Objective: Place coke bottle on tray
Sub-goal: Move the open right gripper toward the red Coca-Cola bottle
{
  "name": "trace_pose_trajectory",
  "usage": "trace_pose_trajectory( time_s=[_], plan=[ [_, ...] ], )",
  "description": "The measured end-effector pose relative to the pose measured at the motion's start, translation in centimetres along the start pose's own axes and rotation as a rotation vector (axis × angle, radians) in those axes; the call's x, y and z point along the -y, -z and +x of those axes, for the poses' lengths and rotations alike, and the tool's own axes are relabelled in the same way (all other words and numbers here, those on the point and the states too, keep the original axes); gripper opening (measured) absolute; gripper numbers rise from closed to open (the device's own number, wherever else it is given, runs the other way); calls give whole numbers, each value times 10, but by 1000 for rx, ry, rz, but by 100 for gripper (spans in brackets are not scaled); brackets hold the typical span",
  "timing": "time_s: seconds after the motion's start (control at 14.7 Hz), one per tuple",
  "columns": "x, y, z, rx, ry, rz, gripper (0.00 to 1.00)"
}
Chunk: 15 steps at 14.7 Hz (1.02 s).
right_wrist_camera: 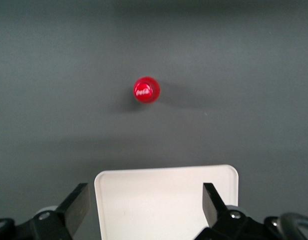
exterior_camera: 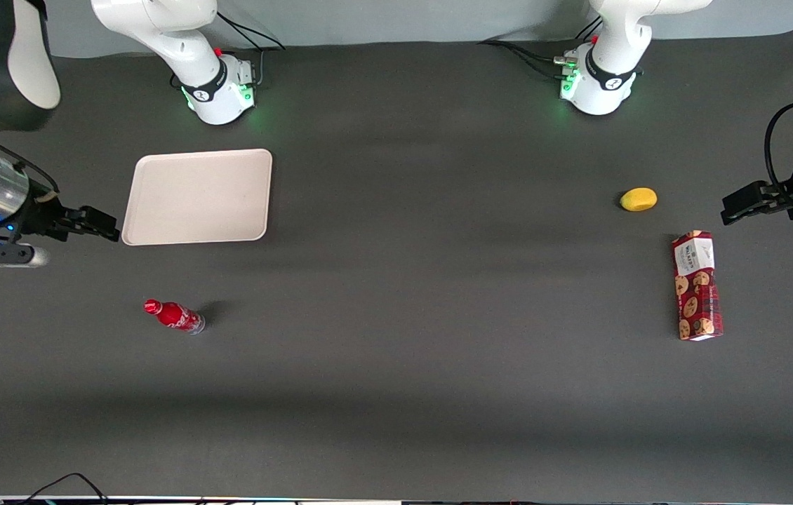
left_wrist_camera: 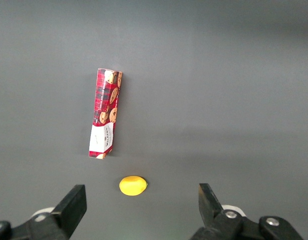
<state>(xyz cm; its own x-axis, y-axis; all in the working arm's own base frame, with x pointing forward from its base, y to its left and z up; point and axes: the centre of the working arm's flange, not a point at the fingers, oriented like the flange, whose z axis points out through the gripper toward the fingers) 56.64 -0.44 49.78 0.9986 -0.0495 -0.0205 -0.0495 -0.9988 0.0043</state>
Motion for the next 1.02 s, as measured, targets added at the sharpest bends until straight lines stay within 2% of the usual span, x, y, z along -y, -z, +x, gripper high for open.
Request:
trace_pose_trajectory(
  time_s=[0.27, 0.68, 0.81, 1.02],
  plan=[
    [4, -45, 6, -47, 6, 1, 100],
    [6, -56, 12, -61, 8, 2, 100],
    [5, -39, 7, -38, 7, 2, 100],
    [5, 20, -1, 8, 7, 1, 100]
  ],
)
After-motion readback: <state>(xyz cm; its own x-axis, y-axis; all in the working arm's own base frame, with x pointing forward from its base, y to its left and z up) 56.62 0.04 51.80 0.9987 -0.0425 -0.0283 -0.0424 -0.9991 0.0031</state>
